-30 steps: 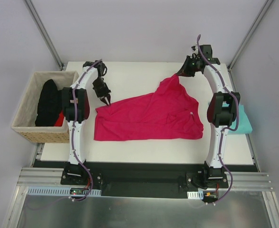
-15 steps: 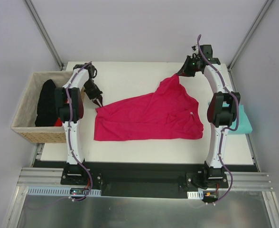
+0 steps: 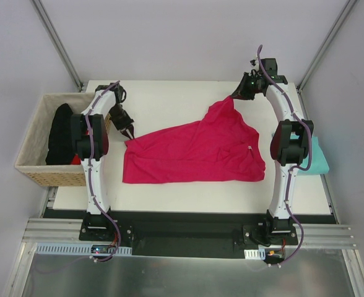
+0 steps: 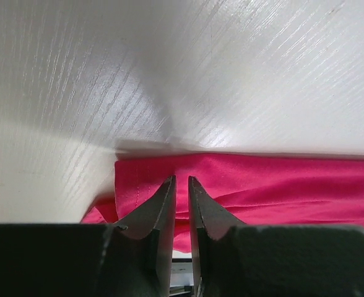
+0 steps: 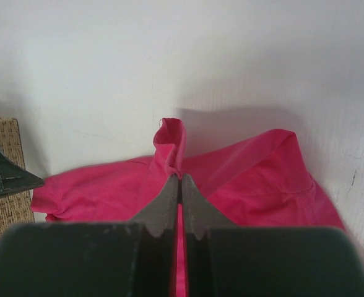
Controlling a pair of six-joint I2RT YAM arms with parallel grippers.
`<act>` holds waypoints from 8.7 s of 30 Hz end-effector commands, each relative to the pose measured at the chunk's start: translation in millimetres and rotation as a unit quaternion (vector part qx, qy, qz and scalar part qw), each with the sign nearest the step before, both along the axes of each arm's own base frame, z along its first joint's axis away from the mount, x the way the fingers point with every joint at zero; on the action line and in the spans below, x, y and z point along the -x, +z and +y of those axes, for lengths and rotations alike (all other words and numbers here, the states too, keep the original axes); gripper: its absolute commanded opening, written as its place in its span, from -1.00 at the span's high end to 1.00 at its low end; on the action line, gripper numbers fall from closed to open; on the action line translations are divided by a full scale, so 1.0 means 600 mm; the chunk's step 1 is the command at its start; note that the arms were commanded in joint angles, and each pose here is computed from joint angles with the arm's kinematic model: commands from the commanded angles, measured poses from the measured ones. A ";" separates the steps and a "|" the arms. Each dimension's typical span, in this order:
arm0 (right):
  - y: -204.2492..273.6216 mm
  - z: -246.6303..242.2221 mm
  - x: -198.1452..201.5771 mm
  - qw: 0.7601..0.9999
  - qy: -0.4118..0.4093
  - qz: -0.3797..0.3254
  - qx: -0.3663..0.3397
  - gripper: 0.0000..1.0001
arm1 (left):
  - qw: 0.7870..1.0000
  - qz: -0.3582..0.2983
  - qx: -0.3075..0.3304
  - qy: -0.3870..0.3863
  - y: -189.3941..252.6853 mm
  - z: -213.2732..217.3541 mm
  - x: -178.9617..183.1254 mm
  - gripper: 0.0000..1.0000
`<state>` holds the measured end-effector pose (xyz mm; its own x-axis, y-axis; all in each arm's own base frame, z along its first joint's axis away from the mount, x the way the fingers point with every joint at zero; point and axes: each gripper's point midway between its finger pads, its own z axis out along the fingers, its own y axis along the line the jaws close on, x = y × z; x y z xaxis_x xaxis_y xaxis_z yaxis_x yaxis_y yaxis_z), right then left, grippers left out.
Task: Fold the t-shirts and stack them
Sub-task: Grap the side of the flattened tshirt furthest away from the robot with both arms, then fold the other side of the tshirt into a rectangle
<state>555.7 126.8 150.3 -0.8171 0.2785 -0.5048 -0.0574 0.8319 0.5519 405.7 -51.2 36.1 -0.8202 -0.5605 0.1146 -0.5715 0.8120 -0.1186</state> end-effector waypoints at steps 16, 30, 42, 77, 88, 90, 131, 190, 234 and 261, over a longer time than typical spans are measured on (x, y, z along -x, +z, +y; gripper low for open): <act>0.078 -0.010 -0.011 0.999 0.000 -0.054 -0.008 0.98 | 0.996 0.072 0.032 0.030 -0.006 0.006 0.066 0.75; 0.081 -0.018 -0.008 0.998 -0.003 -0.056 -0.007 0.98 | 0.997 0.070 0.033 0.016 -0.017 0.004 0.057 1.00; 0.084 -0.026 -0.005 0.998 -0.006 -0.057 -0.004 0.98 | 0.999 -0.002 0.043 0.018 0.025 -0.001 -0.022 1.00; 0.091 -0.033 -0.005 0.998 -0.010 -0.061 -0.005 0.98 | 0.997 0.068 0.033 -0.009 -0.012 -0.015 0.041 1.00; 0.090 -0.035 -0.007 0.998 -0.011 -0.062 -0.005 0.99 | 0.999 -0.002 0.043 -0.004 0.032 -0.022 -0.025 1.00; 0.091 -0.037 -0.007 0.998 -0.012 -0.063 -0.004 0.98 | 0.999 -0.006 0.043 -0.004 0.035 -0.022 -0.029 1.00; 0.083 -0.052 0.059 0.999 -0.017 -0.042 0.010 0.98 | 0.997 -0.070 0.013 -0.007 0.132 -0.006 -0.018 1.00; 0.091 -0.069 0.434 0.994 -0.034 0.009 0.104 0.98 | 0.990 0.015 -0.035 -0.132 0.148 -0.036 0.191 1.00; 0.122 -0.093 0.536 0.984 -0.023 0.087 0.150 0.98 | 0.982 0.065 -0.060 -0.168 0.135 -0.041 0.266 1.00; 0.116 -0.100 0.571 0.972 -0.008 0.162 0.169 0.98 | 0.977 0.091 -0.072 -0.180 0.134 -0.040 0.300 1.00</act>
<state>222.3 69.8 211.3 -0.9352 0.1721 -0.3096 0.0912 0.9616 0.2589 243.4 -81.1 102.0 -0.9385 -0.2711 0.2139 -0.2630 0.9625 0.0660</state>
